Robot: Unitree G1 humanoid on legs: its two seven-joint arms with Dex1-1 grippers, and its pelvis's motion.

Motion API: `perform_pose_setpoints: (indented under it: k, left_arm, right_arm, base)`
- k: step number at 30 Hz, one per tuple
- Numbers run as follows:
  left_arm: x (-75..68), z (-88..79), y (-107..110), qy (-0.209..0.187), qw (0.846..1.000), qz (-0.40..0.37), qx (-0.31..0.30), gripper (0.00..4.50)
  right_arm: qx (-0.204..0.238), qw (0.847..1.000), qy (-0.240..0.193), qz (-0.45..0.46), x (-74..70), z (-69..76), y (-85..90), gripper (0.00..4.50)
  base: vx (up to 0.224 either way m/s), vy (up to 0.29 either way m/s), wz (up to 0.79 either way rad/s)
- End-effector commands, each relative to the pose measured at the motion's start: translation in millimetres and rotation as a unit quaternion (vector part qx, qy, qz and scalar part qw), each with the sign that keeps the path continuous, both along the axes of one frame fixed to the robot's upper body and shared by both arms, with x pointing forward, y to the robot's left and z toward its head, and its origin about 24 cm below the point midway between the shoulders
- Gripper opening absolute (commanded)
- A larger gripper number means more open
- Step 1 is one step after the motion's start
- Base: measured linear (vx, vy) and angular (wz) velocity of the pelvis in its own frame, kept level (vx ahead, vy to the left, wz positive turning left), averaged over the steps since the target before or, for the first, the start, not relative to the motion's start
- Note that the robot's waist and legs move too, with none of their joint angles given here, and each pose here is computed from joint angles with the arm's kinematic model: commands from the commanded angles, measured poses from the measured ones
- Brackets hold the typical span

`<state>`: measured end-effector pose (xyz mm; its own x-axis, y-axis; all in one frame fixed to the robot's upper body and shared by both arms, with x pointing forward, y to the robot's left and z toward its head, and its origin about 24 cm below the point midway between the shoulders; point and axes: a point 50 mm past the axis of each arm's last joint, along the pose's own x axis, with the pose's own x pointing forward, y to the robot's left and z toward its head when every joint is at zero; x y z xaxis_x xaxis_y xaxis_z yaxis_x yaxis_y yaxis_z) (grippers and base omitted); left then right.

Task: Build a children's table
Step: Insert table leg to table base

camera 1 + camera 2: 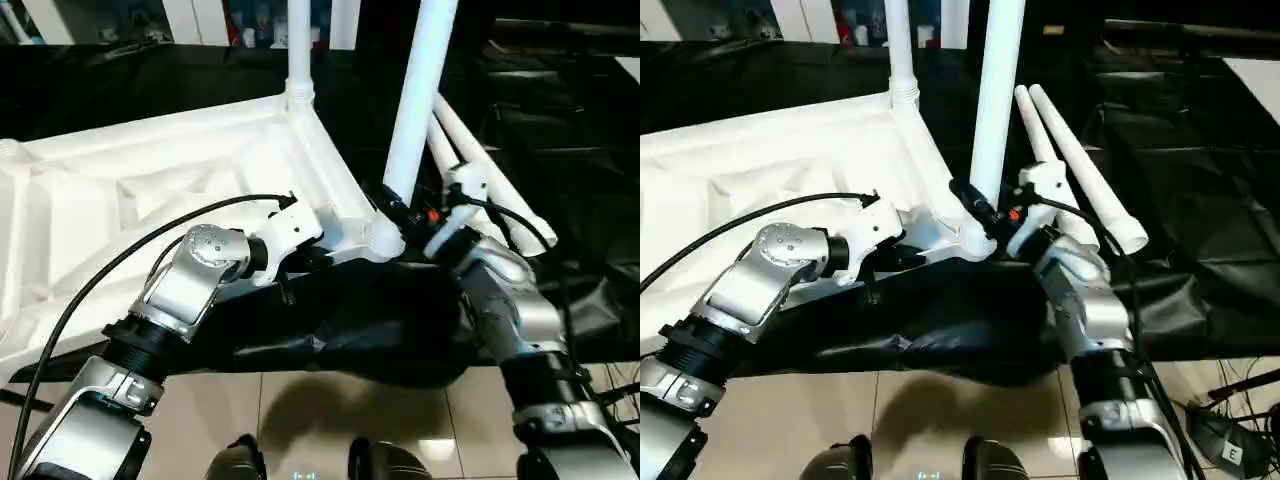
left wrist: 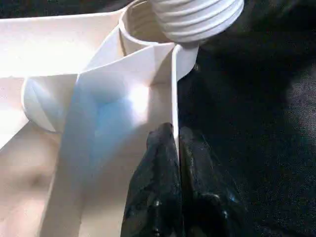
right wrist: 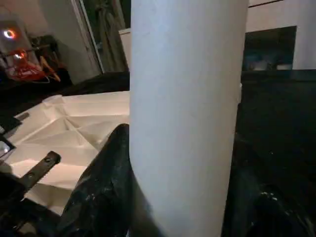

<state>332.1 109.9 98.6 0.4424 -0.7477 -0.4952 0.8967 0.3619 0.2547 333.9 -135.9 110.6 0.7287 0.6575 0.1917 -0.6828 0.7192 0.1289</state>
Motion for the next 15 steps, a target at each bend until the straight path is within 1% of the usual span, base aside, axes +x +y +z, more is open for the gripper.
perform_pose_setpoints:
  k: [1,3,5,6,7,8,9,10,12,13,14,15]
  left_arm:
    - [4.2,-8.5,23.6,-0.003,0.998,0.059,0.023,0.00]
    - [6.2,-1.8,24.9,-0.028,0.998,0.063,0.012,0.00]
    - [9.1,9.6,25.3,-0.047,0.996,0.072,-0.017,0.00]
    - [9.8,18.2,25.3,-0.045,0.995,0.078,-0.046,0.28]
    - [10.4,34.0,24.3,-0.044,0.991,0.084,-0.096,0.55]
    - [10.8,46.2,23.8,-0.046,0.986,0.089,-0.135,0.55]
    - [11.8,58.9,24.9,-0.047,0.980,0.096,-0.169,0.58]
    - [12.5,66.1,25.7,-0.048,0.976,0.100,-0.187,0.69]
    - [19.1,82.4,30.9,-0.062,0.966,0.130,-0.214,0.97]
    - [21.2,85.9,32.2,-0.065,0.964,0.139,-0.219,1.02]
    - [21.2,85.9,32.2,-0.065,0.964,0.139,-0.219,1.06]
    - [26.6,92.8,32.4,-0.079,0.958,0.160,-0.227,1.06]
  right_arm:
    - [-0.016,0.998,0.053,-0.014,-6.1,-25.2,-12.8,1.83]
    - [-0.004,0.999,0.028,-0.017,-4.7,-14.6,-12.7,1.83]
    - [0.012,1.000,0.015,-0.011,-3.4,-4.1,-10.9,1.83]
    - [0.012,1.000,0.009,-0.003,-3.5,0.8,-9.6,1.83]
    - [0.001,1.000,0.004,0.010,-4.1,5.3,-7.5,1.83]
    - [-0.010,1.000,0.001,0.020,-4.8,8.1,-5.9,1.83]
    - [-0.024,0.999,0.002,0.027,-5.3,8.8,-4.3,1.83]
    - [-0.033,0.999,0.004,0.031,-5.7,8.9,-3.5,1.83]
    - [-0.058,0.998,0.006,0.037,-6.4,7.8,0.0,1.83]
    - [-0.065,0.997,0.007,0.039,-6.4,7.3,1.0,1.83]
    - [-0.065,0.997,0.007,0.039,-6.4,7.3,1.0,1.83]
    - [-0.075,0.996,0.007,0.045,-7.1,5.2,4.8,1.83]
  base:
    - [0.000,0.000,0.00]
    - [0.000,0.000,0.00]
    - [0.000,0.000,0.00]
    - [0.000,0.000,0.00]
    - [0.000,0.000,0.00]
    - [0.000,0.000,0.00]
    - [0.000,0.000,0.00]
    - [0.000,0.000,0.00]
    - [0.000,0.000,0.00]
    - [0.000,0.000,0.00]
    - [0.000,0.000,0.00]
    - [0.000,0.000,0.00]
